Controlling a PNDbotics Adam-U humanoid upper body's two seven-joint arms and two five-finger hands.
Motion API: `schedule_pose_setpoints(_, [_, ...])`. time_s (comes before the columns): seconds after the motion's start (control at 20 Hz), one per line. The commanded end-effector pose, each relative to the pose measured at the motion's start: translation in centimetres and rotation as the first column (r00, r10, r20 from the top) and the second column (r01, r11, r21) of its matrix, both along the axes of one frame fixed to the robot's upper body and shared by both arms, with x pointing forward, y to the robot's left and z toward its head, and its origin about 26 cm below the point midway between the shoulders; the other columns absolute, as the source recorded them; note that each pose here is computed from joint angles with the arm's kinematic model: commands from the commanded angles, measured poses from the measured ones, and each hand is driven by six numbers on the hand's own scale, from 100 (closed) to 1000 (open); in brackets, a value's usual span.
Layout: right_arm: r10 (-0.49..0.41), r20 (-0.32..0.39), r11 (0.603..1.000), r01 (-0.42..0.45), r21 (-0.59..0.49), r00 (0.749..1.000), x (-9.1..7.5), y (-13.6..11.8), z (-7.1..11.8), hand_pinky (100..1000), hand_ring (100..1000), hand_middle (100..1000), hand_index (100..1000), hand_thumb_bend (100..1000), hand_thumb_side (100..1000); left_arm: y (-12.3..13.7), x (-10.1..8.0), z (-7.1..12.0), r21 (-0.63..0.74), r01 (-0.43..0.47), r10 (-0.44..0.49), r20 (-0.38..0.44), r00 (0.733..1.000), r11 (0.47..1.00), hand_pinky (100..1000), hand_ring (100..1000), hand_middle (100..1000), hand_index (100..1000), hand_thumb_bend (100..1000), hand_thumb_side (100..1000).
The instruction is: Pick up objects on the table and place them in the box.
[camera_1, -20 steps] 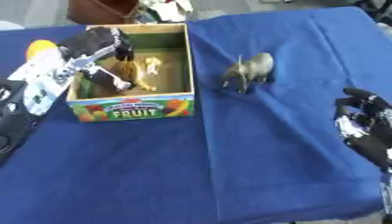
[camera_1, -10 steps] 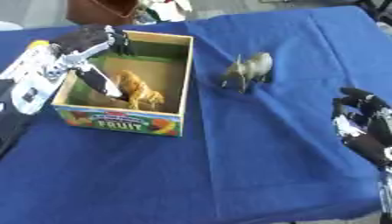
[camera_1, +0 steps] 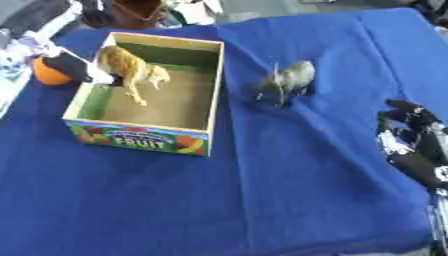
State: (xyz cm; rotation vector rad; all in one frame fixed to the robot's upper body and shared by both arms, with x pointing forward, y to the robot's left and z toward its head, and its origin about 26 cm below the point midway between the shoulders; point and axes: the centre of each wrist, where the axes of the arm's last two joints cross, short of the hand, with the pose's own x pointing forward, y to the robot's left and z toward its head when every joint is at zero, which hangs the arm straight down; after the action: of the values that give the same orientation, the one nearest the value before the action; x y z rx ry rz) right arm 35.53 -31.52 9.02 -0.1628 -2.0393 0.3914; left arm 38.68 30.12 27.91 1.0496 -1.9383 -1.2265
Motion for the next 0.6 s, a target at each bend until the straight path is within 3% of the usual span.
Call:
schedule_pose_setpoints(0.05, [-0.015,0.023,1.000,0.016,-0.021,1.000,0.0,-0.8,0.9,594,794,597,815,100,258,1.0,-1.1,2.1,-0.032,-0.028,0.029,0.036,0.999,0.999,619,558,545,668,831,224])
schedule_pose_setpoints(0.3, [-0.005,0.024,1.000,0.006,-0.019,1.000,0.1,-0.5,0.8,595,795,597,815,100,255,-0.6,-0.2,1.6,-0.002,0.007,-0.007,-0.020,1.000,1.000,613,537,516,638,838,230])
schedule_pose_setpoints(0.6, [0.007,0.022,1.000,-0.006,-0.017,1.000,0.2,-0.2,0.7,594,795,596,816,100,258,-2.7,2.1,0.1,0.112,0.054,-0.042,-0.111,0.993,0.992,622,535,504,622,841,232])
